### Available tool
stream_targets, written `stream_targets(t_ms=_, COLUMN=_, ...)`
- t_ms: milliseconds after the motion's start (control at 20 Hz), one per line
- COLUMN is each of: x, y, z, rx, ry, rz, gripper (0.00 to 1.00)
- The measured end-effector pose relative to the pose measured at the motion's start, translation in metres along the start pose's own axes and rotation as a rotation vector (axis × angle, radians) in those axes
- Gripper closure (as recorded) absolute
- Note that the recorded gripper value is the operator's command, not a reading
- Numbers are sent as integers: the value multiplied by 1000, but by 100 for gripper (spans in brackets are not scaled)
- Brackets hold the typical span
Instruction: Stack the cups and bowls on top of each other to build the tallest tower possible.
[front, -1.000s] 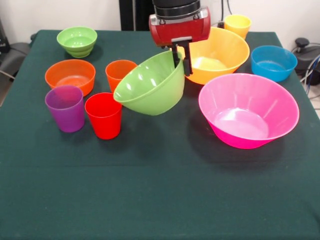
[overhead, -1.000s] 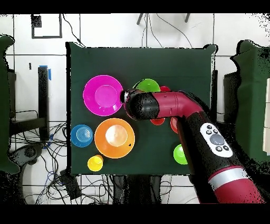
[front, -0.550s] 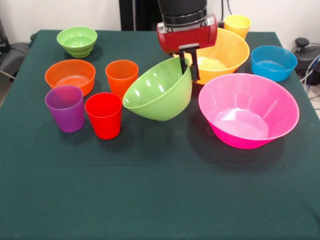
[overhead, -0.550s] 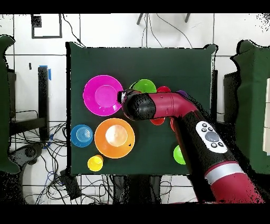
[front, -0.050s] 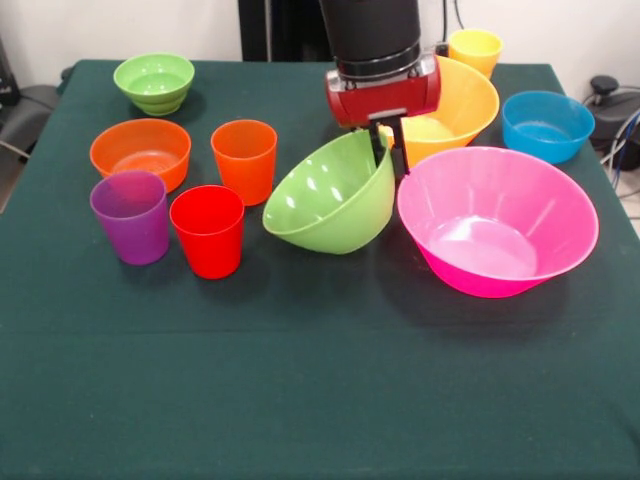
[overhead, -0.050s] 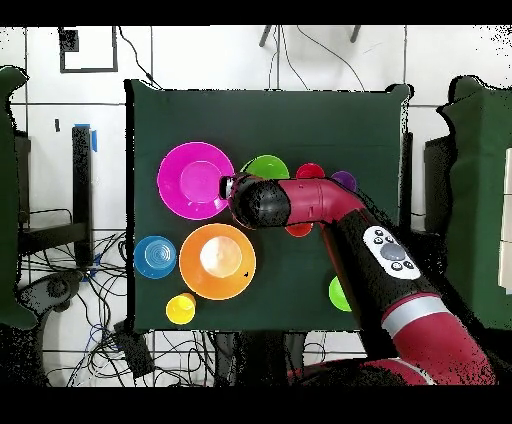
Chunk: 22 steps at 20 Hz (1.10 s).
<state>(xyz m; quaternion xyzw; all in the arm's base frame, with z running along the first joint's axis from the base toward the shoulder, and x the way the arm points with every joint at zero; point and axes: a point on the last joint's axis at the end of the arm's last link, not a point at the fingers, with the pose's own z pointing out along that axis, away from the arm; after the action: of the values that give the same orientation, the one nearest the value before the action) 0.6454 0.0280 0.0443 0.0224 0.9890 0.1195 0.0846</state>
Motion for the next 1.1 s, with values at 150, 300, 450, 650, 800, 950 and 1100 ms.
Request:
stream_targets(t_ms=150, x=3, y=-1, z=7, rx=0, ry=-4, rz=-12, gripper=100)
stream_targets(t_ms=300, x=5, y=-3, z=15, rx=0, ry=-10, rz=-24, gripper=100)
stream_targets(t_ms=450, x=5, y=-5, z=20, rx=2, ry=-11, rz=-32, gripper=100)
stream_targets(t_ms=650, x=2, y=-6, z=21, rx=4, ry=-17, rz=-35, gripper=100)
stream_targets(t_ms=800, x=1, y=-7, z=21, rx=5, ry=-20, rz=-34, gripper=100)
stream_targets(t_ms=950, x=0, y=-7, z=21, rx=6, ry=-22, rz=-34, gripper=100)
stream_targets(t_ms=1100, x=-2, y=-8, z=20, rx=7, ry=-25, rz=-34, gripper=100)
